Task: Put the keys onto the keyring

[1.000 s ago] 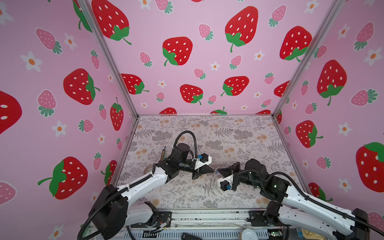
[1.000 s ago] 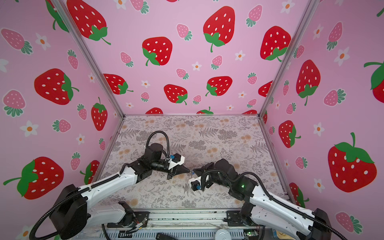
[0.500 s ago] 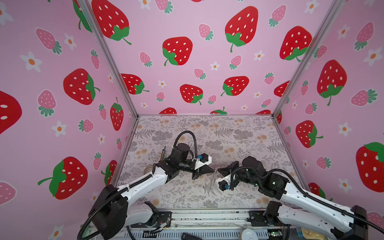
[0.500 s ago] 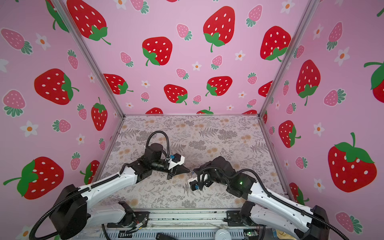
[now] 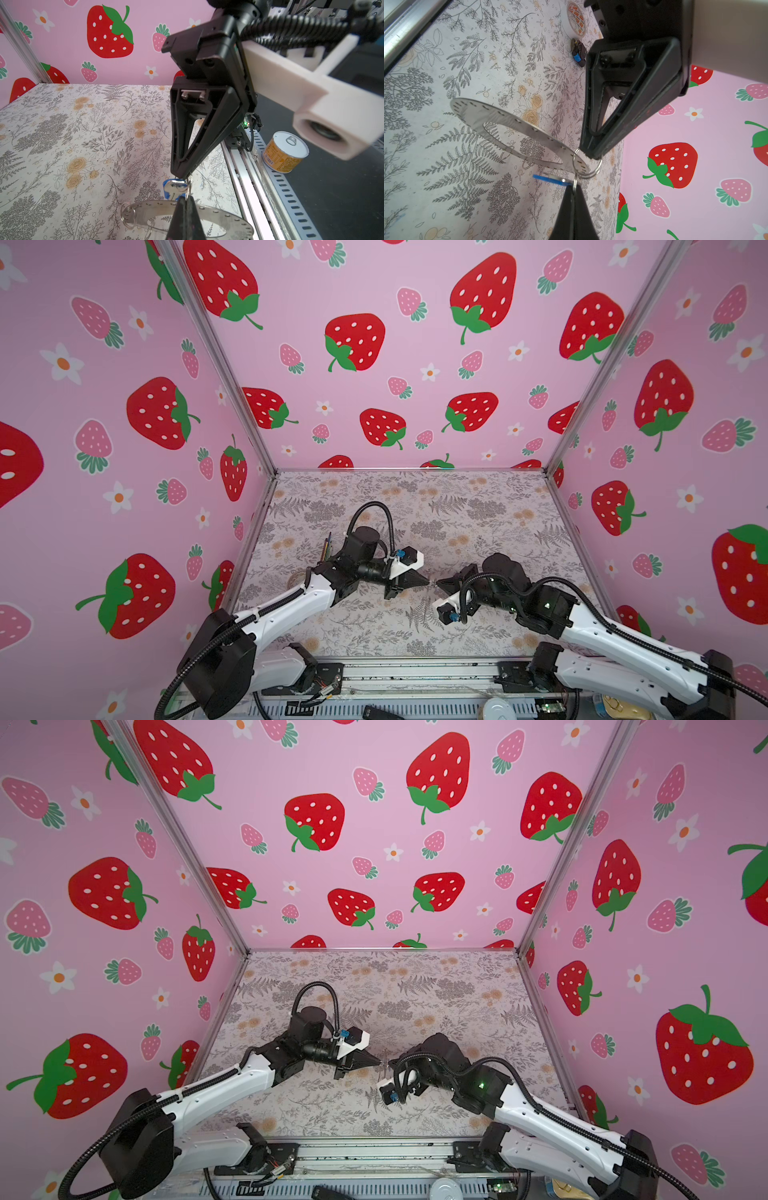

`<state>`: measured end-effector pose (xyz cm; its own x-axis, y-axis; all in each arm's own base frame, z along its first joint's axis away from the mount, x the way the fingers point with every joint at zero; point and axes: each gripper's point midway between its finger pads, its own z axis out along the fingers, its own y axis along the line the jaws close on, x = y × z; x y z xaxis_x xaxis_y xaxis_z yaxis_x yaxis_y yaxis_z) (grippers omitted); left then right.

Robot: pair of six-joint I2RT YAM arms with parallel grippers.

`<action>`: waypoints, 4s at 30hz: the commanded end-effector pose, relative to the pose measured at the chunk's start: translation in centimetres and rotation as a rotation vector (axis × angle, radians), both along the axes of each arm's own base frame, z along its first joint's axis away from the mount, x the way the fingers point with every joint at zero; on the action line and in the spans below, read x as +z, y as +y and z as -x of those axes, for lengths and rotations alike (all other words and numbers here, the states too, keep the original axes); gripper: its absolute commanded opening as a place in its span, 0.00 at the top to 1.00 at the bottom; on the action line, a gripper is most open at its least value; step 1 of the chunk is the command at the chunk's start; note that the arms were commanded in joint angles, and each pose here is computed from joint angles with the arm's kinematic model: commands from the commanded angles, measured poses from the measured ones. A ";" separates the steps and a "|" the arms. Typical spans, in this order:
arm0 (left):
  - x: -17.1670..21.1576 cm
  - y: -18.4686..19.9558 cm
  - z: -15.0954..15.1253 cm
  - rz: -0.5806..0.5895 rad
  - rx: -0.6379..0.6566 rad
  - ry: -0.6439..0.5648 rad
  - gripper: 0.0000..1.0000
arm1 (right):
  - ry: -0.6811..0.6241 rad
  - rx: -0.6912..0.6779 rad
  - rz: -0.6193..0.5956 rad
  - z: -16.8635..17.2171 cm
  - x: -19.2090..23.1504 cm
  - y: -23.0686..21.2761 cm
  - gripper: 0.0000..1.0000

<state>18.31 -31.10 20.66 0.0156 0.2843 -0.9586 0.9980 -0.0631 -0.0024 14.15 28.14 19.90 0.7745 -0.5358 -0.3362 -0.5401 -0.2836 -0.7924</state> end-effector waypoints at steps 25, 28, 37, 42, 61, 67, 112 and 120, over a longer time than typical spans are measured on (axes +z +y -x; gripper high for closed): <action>9.1 -0.9 -7.2 0.312 0.390 -0.090 1.00 | 0.047 -0.259 -0.332 -3.7 3.2 1.8 1.00; 9.9 -1.0 -8.0 0.348 0.441 -0.098 1.00 | 0.063 -0.288 -0.366 -4.4 4.1 2.3 1.00; 12.2 -2.8 -8.8 0.419 0.484 -0.146 1.00 | 0.123 -0.355 -0.460 -5.5 6.6 3.1 0.94; 12.4 -2.9 -8.0 0.418 0.430 -0.174 1.00 | 0.109 -0.422 -0.489 -5.7 7.8 1.0 0.77; 13.5 -2.5 -3.5 0.463 0.066 -0.137 1.00 | 0.536 -0.379 -0.693 -2.3 11.2 -3.3 0.70; 13.4 -2.3 -2.7 0.452 0.029 -0.133 1.00 | 0.602 -0.316 -0.722 -2.5 11.9 -3.2 0.73; 12.8 -2.4 -1.1 0.422 -0.037 -0.148 1.00 | 0.711 -0.213 -0.726 -2.1 11.3 -1.3 0.84; 13.0 -2.3 -1.0 0.427 -0.039 -0.160 1.00 | 0.717 -0.232 -0.717 -2.3 10.8 -1.4 0.87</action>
